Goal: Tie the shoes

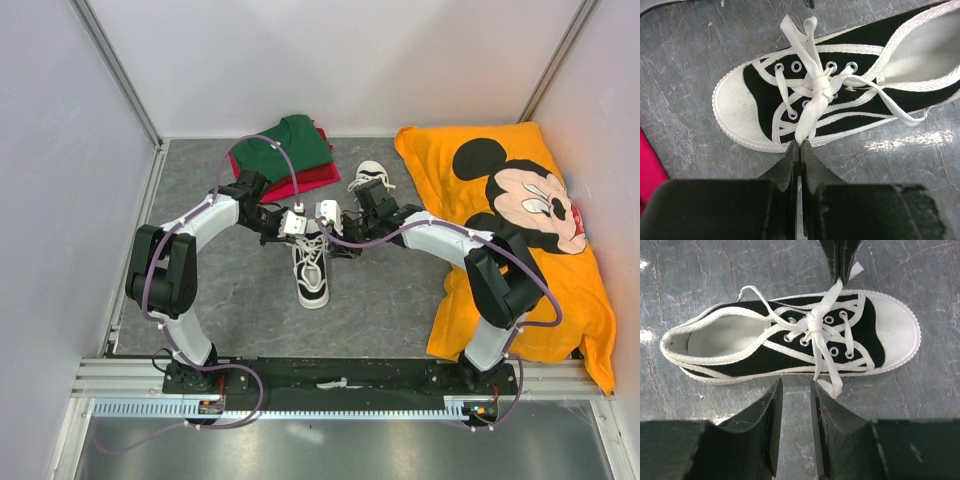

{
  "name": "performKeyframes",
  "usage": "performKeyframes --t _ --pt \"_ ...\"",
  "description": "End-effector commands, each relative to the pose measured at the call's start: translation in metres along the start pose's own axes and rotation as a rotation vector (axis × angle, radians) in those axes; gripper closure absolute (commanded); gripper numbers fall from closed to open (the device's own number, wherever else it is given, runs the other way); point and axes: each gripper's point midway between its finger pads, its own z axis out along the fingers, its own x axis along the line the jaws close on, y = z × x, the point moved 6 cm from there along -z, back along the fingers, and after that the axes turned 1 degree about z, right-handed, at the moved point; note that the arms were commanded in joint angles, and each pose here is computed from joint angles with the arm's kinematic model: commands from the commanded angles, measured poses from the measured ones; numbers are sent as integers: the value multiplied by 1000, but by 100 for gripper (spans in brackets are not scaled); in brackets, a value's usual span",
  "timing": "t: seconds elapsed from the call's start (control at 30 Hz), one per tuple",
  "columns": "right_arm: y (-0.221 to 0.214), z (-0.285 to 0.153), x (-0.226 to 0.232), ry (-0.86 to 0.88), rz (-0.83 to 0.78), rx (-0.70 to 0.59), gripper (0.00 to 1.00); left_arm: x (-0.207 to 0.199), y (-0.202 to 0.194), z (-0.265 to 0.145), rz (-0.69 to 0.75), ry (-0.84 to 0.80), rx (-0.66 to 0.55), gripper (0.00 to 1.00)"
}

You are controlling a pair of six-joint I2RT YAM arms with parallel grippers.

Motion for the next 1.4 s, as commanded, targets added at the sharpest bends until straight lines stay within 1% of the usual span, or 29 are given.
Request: performKeyframes --t 0.0,0.17,0.4,0.43,0.5,0.67,0.73,0.77,0.83,0.93,0.97,1.0,1.07,1.1,1.13,1.27,1.37 --pt "9 8 -8 15 -30 -53 64 8 9 -7 27 21 -10 98" --pt "0 16 -7 25 -27 -25 66 10 9 -7 29 24 -9 98" --pt "-9 22 -13 -11 -19 4 63 10 8 -7 25 23 -6 96" --pt "-10 22 -14 -19 -14 6 62 10 9 -6 28 24 -7 94" --pt "-9 23 -17 -41 -8 5 57 11 9 -7 27 25 -6 92" --pt "-10 26 -21 -70 9 0 56 12 10 -7 36 28 -12 88" --pt "-10 27 -21 -65 5 -1 58 12 10 -7 38 27 -17 87" --pt "-11 28 -20 -61 5 3 62 13 11 -7 38 27 -15 87" --pt "-13 30 -19 -52 -1 11 65 14 12 -7 36 29 -20 86" --pt "-16 31 -16 -39 -4 22 80 15 13 -8 40 33 -22 86" --pt "-17 30 -15 -39 -2 25 90 15 14 -9 44 35 -21 86" --pt "-16 30 -16 -40 -4 23 94 14 14 -9 46 31 -22 87" --pt "-15 30 -15 -42 -5 25 100 13 13 -9 48 26 -21 92" --pt "-14 28 -16 -45 -6 23 100 13 13 -9 54 22 -19 94" --pt "-14 28 -16 -46 -6 24 100 11 13 -9 50 13 -19 99" --pt "-15 26 -15 -52 -11 33 100 11 5 -17 21 28 -1 98" --pt "-18 24 -14 -57 -10 46 100 13 -7 -31 -5 63 22 99"
